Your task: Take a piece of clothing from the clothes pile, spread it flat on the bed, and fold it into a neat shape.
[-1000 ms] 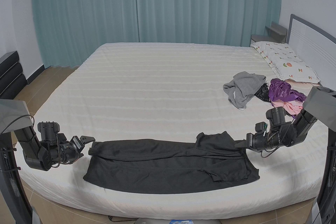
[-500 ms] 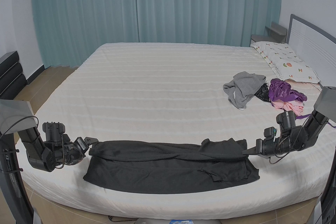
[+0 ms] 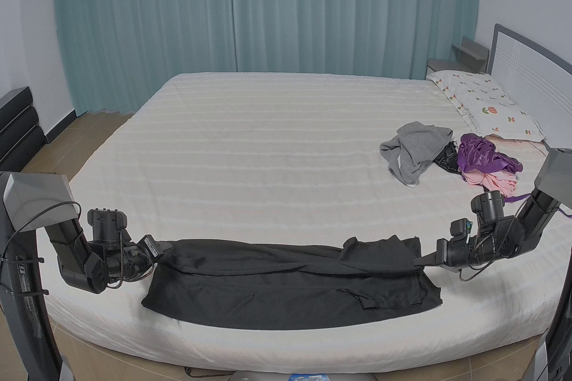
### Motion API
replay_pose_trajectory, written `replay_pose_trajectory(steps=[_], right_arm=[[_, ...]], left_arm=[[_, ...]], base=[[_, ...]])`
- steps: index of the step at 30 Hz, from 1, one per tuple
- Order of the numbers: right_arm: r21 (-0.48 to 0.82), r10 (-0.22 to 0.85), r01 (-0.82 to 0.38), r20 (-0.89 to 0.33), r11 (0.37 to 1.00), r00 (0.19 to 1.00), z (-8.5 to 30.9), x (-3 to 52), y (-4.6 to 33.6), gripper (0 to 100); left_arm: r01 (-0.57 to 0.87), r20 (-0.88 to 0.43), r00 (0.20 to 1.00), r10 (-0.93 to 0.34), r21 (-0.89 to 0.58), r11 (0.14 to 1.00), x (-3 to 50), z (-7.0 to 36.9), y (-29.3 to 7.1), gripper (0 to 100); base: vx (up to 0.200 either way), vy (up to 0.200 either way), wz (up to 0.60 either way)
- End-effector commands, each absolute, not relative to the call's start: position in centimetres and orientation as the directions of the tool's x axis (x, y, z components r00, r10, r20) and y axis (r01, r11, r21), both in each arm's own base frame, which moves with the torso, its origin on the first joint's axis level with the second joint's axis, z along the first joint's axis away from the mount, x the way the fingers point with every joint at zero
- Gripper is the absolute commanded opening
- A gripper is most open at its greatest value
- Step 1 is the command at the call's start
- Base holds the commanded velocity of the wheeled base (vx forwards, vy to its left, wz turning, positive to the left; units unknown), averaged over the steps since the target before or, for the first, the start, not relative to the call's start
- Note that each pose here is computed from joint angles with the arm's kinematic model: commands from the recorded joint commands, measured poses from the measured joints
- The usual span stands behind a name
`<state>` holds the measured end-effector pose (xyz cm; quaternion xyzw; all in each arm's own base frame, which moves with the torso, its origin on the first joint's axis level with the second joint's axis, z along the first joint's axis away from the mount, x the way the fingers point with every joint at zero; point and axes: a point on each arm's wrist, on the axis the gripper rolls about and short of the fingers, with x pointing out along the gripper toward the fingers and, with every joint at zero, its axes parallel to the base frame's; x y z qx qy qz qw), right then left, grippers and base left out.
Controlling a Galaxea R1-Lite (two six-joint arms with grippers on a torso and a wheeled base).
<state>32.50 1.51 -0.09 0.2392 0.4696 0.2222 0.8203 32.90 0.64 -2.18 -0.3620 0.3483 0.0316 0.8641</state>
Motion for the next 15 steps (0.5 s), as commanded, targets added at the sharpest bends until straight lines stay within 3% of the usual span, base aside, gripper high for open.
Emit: replay_pose_trajectory(steps=[1, 15], right_arm=[[0.601, 0.587, -0.136, -0.666, 0.788, 0.460, -0.2, 32.6, 1.5, 0], [0.536, 0.505, -0.088, -0.710, 0.840, 0.491, -1.3, 32.9, 1.7, 0]], left_arm=[[-0.315, -0.627, 0.755, -0.191, -0.603, 0.733, 33.0, -2.3, 0.8, 0], [-0.316, -0.561, 0.813, -0.156, -0.650, 0.691, 32.3, 1.1, 1.6, 0]], base=[[0.000, 0.000, 0.00], [0.000, 0.000, 0.00]])
